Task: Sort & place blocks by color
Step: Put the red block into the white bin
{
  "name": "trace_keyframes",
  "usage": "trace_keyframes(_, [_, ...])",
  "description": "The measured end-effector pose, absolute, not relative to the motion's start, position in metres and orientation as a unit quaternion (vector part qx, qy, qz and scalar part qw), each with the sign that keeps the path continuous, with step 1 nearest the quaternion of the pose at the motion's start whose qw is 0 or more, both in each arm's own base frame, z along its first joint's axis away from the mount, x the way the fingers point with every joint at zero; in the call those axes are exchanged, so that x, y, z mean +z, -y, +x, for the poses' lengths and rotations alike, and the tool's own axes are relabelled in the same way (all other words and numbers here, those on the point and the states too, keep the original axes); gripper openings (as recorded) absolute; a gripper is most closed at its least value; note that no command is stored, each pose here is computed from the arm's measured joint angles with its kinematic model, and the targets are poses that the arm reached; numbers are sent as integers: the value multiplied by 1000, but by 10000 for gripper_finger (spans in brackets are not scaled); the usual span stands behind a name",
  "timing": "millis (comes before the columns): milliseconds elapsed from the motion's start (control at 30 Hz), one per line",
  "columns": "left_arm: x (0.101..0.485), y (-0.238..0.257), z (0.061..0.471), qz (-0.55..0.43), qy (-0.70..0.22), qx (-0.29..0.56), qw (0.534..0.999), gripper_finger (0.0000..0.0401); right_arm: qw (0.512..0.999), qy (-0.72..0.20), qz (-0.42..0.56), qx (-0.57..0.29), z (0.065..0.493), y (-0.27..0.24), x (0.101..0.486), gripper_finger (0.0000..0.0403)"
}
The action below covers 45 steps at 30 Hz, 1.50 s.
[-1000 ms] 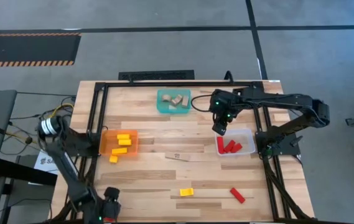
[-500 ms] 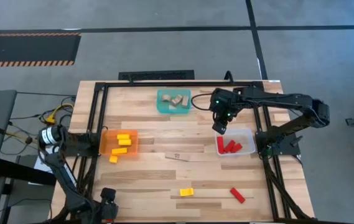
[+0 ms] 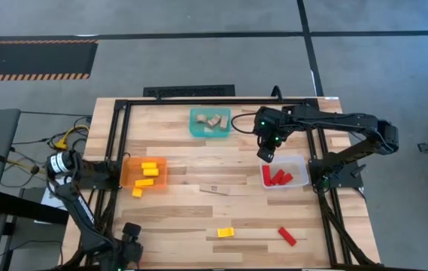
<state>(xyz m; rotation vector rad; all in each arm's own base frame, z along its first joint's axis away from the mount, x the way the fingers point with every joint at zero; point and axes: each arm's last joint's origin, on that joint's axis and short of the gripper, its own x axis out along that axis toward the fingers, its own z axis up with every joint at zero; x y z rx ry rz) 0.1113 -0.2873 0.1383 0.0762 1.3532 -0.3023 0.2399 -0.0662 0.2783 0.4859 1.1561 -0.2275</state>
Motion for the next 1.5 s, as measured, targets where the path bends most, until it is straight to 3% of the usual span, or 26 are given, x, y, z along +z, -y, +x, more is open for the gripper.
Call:
trace_keyframes(267, [143,271,137,47,-629,-139,764,38,803,-537,231,-114,238,71,279,122])
trace_keyframes(333, [151,261,146,50,-619,-129,773,16,805,-532,233,-118,236,73,281,121])
trace_keyframes(567, [189,210,172,119,-578,-74,804,13,819,-503,241,-130,211,71,302,118])
trace_keyframes(700, [207,166,188,161,-585,-20,795,7,835,-469,252,-139,185,62,322,118])
trace_keyframes(867, [222,113,222,159,-553,36,817,7,867,-406,253,-140,152,50,346,118])
trace_keyframes(1067, [228,44,284,58,-457,50,886,7,890,-337,264,-155,121,39,363,118])
trace_keyframes(1267, [224,-20,345,-70,-259,38,963,7,897,-305,276,-160,106,34,369,118])
trace_keyframes(1500, [207,-47,419,-215,-132,0,968,7,892,-318,277,-162,101,32,367,118])
